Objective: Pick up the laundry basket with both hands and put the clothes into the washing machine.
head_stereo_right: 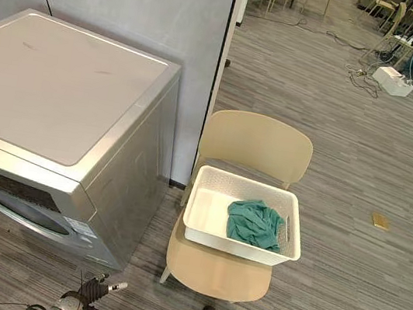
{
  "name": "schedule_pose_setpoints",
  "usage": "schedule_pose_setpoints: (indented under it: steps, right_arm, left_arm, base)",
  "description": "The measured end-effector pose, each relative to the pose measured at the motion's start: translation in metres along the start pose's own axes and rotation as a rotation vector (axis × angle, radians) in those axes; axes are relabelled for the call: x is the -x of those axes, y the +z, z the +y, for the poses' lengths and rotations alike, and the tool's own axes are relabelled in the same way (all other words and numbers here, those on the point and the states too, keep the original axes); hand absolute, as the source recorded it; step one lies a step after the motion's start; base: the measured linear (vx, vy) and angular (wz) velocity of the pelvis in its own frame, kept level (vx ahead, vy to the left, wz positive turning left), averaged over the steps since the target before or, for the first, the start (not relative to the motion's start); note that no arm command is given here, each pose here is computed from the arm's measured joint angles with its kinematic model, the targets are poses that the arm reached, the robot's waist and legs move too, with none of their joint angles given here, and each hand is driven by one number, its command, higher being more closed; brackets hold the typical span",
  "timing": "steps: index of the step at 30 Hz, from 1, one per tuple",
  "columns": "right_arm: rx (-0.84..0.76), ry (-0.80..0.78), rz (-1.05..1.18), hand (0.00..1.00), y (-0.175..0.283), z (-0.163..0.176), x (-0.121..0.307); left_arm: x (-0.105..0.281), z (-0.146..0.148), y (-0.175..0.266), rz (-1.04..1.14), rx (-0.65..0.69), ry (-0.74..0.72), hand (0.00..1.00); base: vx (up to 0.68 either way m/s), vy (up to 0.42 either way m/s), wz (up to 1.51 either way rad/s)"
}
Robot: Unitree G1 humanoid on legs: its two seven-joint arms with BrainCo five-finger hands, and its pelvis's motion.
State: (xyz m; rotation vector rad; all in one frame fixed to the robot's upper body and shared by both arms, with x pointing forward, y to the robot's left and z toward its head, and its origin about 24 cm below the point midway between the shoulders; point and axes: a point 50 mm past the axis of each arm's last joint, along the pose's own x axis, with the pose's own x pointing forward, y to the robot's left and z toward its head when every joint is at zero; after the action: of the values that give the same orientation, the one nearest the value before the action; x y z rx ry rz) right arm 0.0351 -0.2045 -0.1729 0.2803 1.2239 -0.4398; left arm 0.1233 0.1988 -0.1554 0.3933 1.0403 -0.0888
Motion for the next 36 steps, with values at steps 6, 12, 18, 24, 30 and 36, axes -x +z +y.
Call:
schedule_pose_setpoints:
  steps: [6,12,18,24,30,36]
  right_arm:
    - [0.050,0.022,-0.285,0.00,0.068,0.002,0.006]
    - [0.010,-0.037,-0.959,0.00,0.181,-0.013,0.093]
    - [-0.035,-0.097,-1.404,0.00,0.236,-0.009,0.168]
    - [0.130,-0.048,-1.614,0.00,0.302,0.019,0.202]
    - [0.405,-0.049,-1.540,0.00,0.383,0.056,0.200]
    - [0.429,-0.079,-1.509,0.00,0.428,0.064,0.224]
  left_arm:
    - [0.000,-0.013,0.003,-0.009,-0.008,-0.033,0.00]
    - [0.003,-0.016,-0.002,-0.007,-0.039,-0.041,0.00]
    - [0.002,-0.015,0.003,-0.025,-0.083,-0.036,0.00]
    - [-0.003,-0.016,0.034,-0.122,-0.087,-0.019,0.00]
    - [-0.006,-0.010,0.077,-0.250,-0.111,-0.003,0.00]
    - [-0.005,0.000,0.103,-0.332,-0.056,0.042,0.00]
  base:
    - [0.02,-0.057,-0.03]
    - [0.02,-0.009,0.11]
    - [0.02,-0.009,0.18]
    - [-0.06,-0.012,0.22]
    - [-0.07,-0.006,0.16]
    - [-0.05,0.024,0.10]
